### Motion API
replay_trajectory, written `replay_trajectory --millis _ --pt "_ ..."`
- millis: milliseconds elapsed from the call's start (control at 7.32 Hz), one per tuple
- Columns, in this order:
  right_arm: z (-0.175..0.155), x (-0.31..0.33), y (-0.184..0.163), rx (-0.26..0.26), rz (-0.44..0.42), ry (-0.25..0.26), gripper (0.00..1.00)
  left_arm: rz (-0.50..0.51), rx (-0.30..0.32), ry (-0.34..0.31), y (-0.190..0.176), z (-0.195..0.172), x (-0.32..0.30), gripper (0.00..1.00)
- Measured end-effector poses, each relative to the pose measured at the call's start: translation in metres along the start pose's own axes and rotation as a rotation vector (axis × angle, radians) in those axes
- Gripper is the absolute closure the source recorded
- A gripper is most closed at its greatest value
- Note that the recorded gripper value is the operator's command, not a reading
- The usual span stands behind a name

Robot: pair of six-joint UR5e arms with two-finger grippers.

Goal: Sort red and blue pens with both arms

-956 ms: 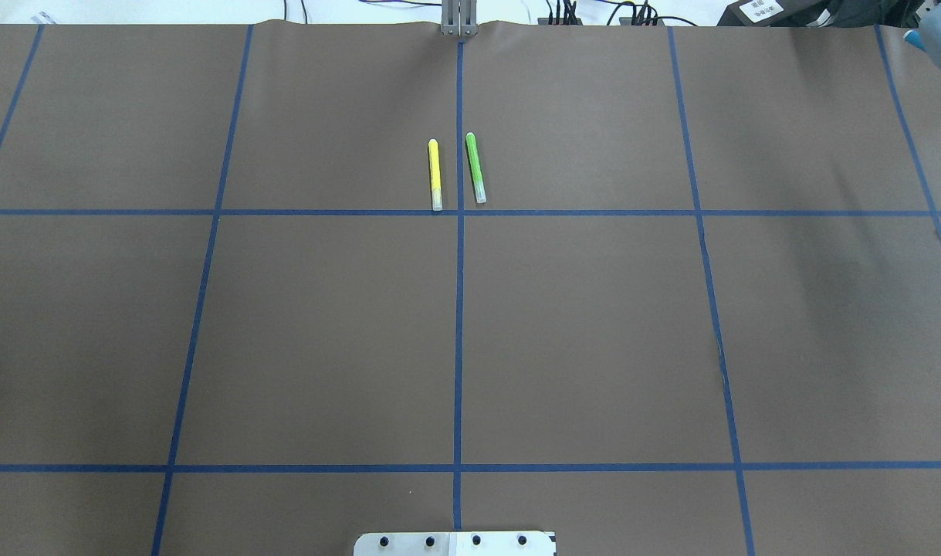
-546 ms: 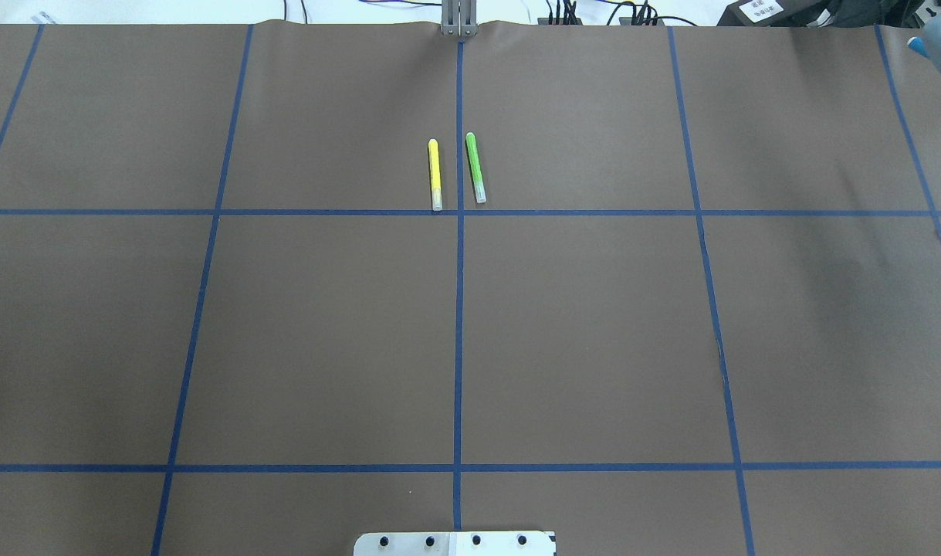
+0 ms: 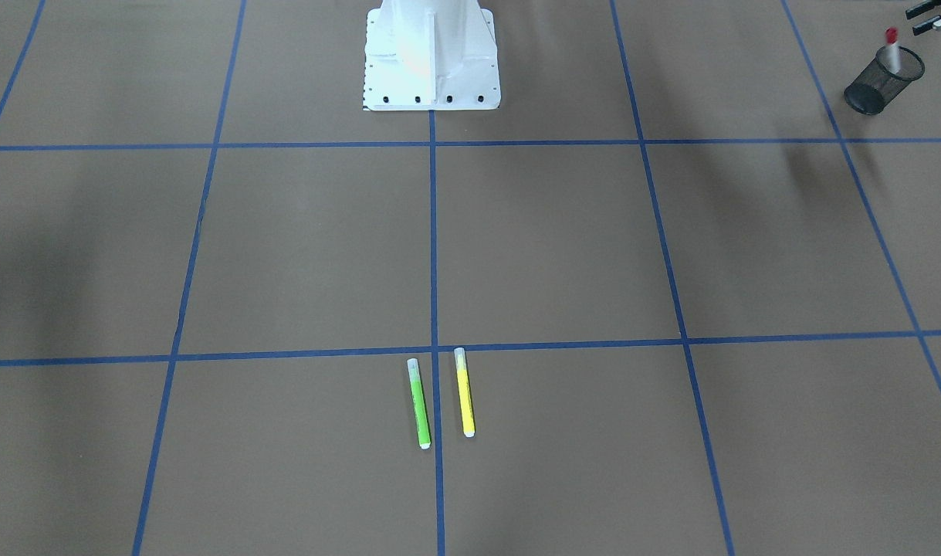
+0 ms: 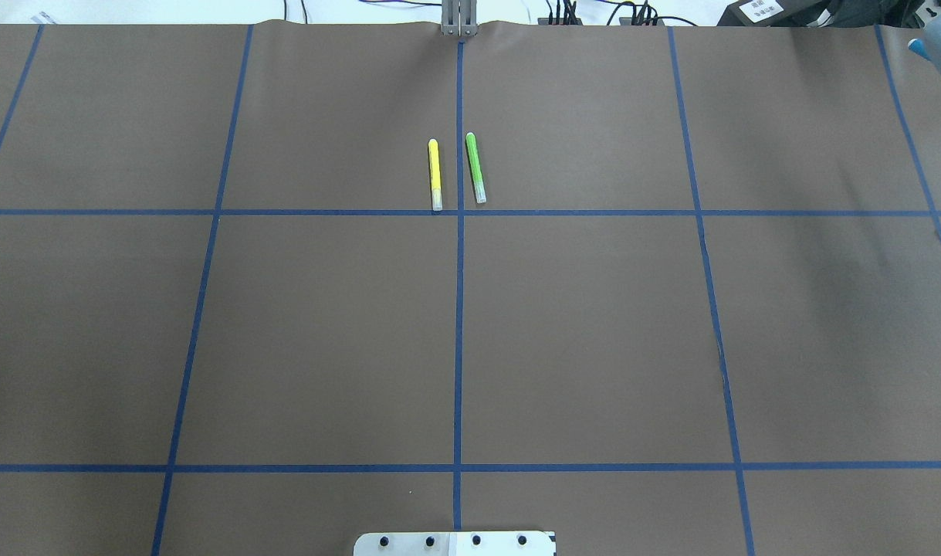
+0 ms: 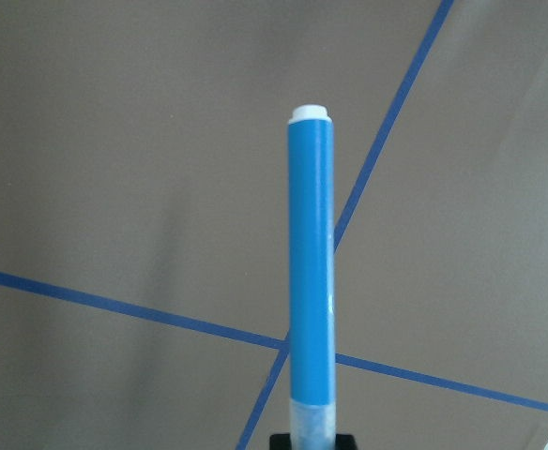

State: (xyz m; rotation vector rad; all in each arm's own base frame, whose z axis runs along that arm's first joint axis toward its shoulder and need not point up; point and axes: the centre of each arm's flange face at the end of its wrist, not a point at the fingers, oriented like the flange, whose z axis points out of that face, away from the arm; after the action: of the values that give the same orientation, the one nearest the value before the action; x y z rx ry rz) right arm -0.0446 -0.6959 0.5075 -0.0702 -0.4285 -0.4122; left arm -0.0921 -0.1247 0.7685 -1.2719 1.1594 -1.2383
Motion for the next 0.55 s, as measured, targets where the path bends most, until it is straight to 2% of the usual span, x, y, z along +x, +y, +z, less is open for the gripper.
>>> replay_trajectory --millis 273,546 --pt "0.006 0.01 0.008 -0.011 0.02 -0.005 1.0 -0.01 -0.004 0.008 -0.003 0.001 -0.001 0.0" --pt "0.032 0.048 0.047 -0.051 0.089 -0.025 1.0 -0.001 -0.002 0.021 -0.002 -0.001 0.004 0.0"
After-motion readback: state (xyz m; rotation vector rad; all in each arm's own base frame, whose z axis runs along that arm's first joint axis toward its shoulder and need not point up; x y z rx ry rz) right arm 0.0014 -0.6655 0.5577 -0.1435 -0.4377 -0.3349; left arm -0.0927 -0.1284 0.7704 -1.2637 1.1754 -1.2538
